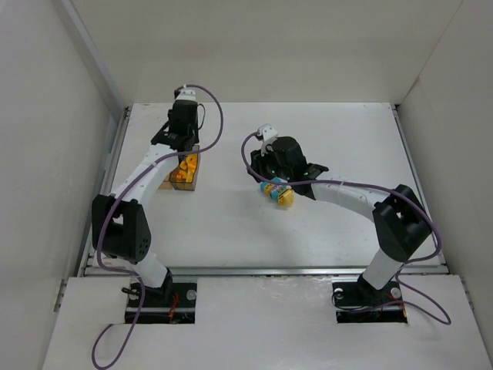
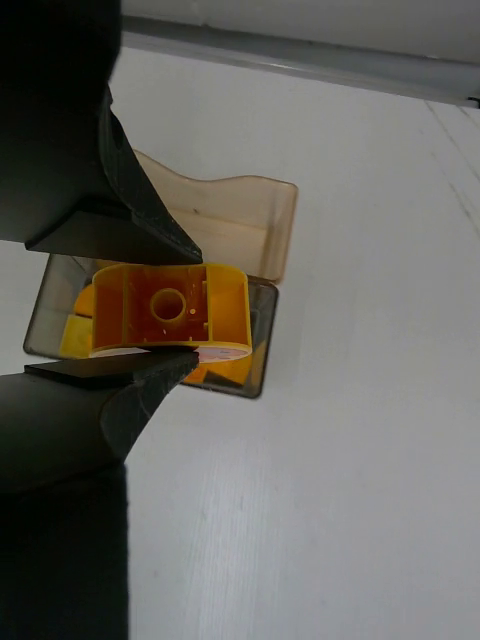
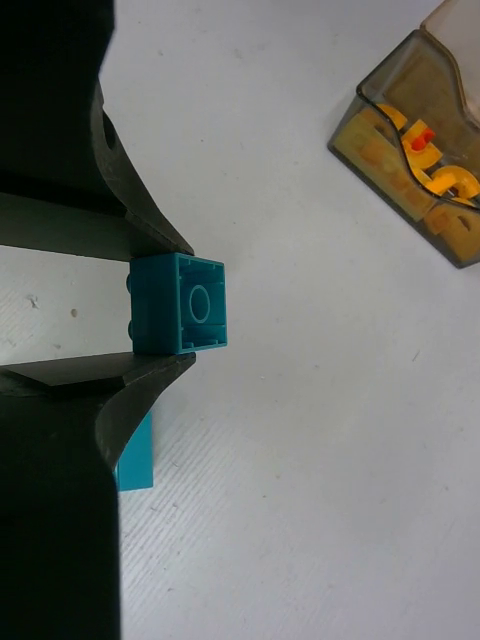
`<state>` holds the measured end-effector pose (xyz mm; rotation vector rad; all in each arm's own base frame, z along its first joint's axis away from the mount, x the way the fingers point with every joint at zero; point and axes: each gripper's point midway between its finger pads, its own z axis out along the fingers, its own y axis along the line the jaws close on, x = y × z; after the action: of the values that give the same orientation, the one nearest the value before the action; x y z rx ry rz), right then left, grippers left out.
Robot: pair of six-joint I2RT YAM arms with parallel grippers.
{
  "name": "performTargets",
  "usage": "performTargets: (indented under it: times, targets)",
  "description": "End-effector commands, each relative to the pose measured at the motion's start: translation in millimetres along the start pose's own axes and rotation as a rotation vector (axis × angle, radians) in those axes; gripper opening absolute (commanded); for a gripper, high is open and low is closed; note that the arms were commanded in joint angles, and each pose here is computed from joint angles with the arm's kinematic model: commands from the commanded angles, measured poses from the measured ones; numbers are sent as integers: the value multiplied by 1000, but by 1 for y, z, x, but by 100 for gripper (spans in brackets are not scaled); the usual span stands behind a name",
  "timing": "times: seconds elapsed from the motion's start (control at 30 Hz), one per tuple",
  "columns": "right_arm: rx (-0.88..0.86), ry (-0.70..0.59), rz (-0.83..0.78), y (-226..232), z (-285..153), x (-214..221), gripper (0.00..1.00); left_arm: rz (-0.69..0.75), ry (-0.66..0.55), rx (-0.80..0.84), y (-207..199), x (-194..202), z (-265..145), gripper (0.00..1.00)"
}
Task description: Sort the legos into containers by color
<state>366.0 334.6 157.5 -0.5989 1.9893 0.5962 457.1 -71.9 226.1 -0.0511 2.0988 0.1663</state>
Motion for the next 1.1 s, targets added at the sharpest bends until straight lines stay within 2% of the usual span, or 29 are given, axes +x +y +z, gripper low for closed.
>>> performTargets:
  times: [0.0, 0.17, 0.53, 0.6, 0.67, 0.8, 0.87, 1.07]
  targets:
    - [-39, -87, 16, 10, -1, -30, 0, 55, -48, -145, 20, 12, 18, 0]
    - [-63, -88, 4, 15, 0, -35, 0, 126, 36, -240, 28, 57, 48, 0]
    - [-81, -76, -6, 17, 0, -32, 0, 194, 169, -138, 13, 98, 63, 0]
    - [-72, -77, -5, 16, 0, -32, 0, 208, 203, -129, 11, 104, 65, 15]
    - [-72, -77, -5, 16, -3, -33, 0, 221, 217, -117, 10, 104, 63, 22]
    - [-75, -99, -16, 18, -6, -43, 0, 229, 246, -82, 6, 106, 59, 58]
    - [-78, -121, -18, 20, -11, -55, 0, 218, 251, -72, 4, 105, 58, 72]
    - [-75, -131, 2, 4, -22, -74, 0, 214, 209, 23, -7, 74, 39, 75]
